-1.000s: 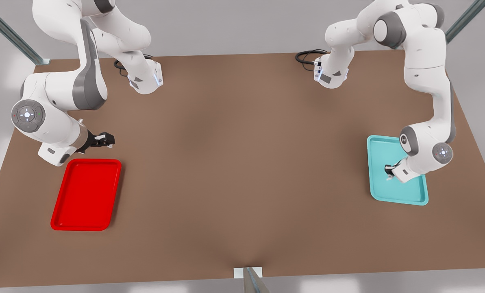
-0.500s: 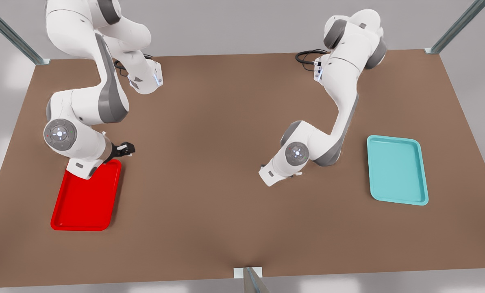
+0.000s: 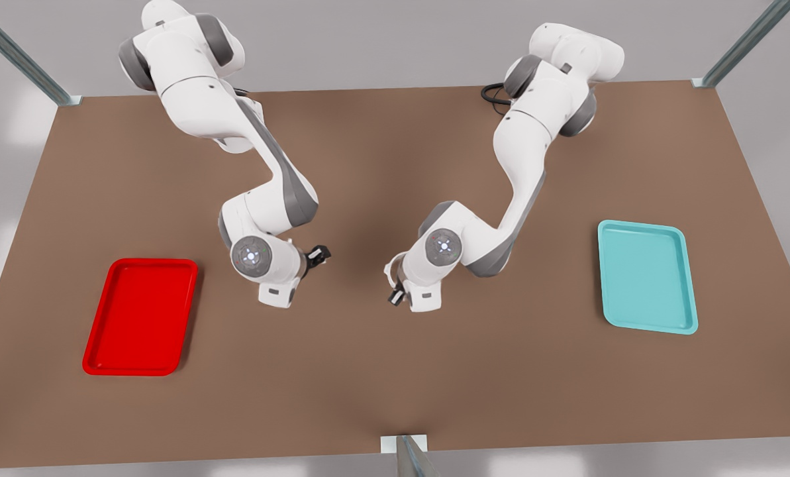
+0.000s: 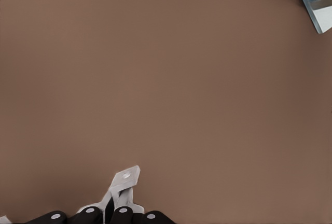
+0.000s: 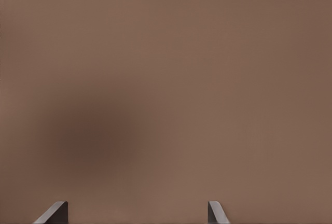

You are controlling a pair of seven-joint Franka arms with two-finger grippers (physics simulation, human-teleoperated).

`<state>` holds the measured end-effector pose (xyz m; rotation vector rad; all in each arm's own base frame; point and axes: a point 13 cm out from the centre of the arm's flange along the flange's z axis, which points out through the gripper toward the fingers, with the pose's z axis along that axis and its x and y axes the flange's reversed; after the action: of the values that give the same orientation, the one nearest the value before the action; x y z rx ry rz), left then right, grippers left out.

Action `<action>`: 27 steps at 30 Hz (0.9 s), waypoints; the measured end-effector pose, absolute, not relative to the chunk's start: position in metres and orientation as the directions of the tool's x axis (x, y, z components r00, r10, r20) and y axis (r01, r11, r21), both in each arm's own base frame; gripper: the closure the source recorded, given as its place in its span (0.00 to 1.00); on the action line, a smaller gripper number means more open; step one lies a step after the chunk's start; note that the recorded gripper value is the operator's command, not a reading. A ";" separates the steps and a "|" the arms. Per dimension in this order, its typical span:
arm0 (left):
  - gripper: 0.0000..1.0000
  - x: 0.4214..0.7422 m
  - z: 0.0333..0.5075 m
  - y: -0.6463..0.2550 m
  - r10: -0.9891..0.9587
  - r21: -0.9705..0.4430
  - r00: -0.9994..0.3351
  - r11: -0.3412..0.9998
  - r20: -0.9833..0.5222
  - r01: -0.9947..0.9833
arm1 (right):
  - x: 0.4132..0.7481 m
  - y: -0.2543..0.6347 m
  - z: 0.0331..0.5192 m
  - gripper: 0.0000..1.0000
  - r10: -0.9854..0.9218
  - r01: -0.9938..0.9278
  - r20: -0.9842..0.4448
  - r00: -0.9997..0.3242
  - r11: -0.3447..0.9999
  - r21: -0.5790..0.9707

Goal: Take the drainage pipe clamp from the left arm, pass it to the right arm, and place it in the plate on the right side

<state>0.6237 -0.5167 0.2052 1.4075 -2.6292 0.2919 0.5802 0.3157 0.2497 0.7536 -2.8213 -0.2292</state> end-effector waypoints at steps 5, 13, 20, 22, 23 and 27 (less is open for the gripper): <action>0.79 0.624 0.200 -0.539 -0.902 -0.085 -0.352 0.342 0.250 -0.936 | 0.565 0.368 0.229 0.00 -0.555 -0.529 0.104 -0.825 0.824 0.200; 0.79 0.624 0.195 -0.545 -0.948 -0.039 -0.153 0.148 0.281 -0.988 | 0.552 0.419 0.209 0.00 -0.565 -0.557 -0.022 -0.824 0.804 0.210; 0.79 0.624 0.190 -0.547 -0.956 0.004 -0.018 0.020 0.292 -1.000 | 0.549 0.443 0.199 0.00 -0.561 -0.564 -0.084 -0.824 0.797 0.217; 0.79 0.624 0.190 -0.547 -0.956 0.012 0.012 -0.009 0.293 -1.000 | 0.549 0.446 0.196 0.00 -0.558 -0.564 -0.095 -0.825 0.797 0.216; 0.79 0.625 0.190 -0.547 -0.955 0.016 0.027 -0.023 0.294 -1.000 | 0.549 0.447 0.194 0.00 -0.557 -0.564 -0.099 -0.825 0.797 0.215; 0.79 0.626 0.191 -0.547 -0.952 0.027 0.075 -0.070 0.296 -0.997 | 0.551 0.451 0.186 0.00 -0.554 -0.564 -0.110 -0.825 0.798 0.213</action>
<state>0.6262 -0.5466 0.1906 2.1271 -1.9753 0.2943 0.5506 0.4512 0.1863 0.9384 -3.0188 -0.3786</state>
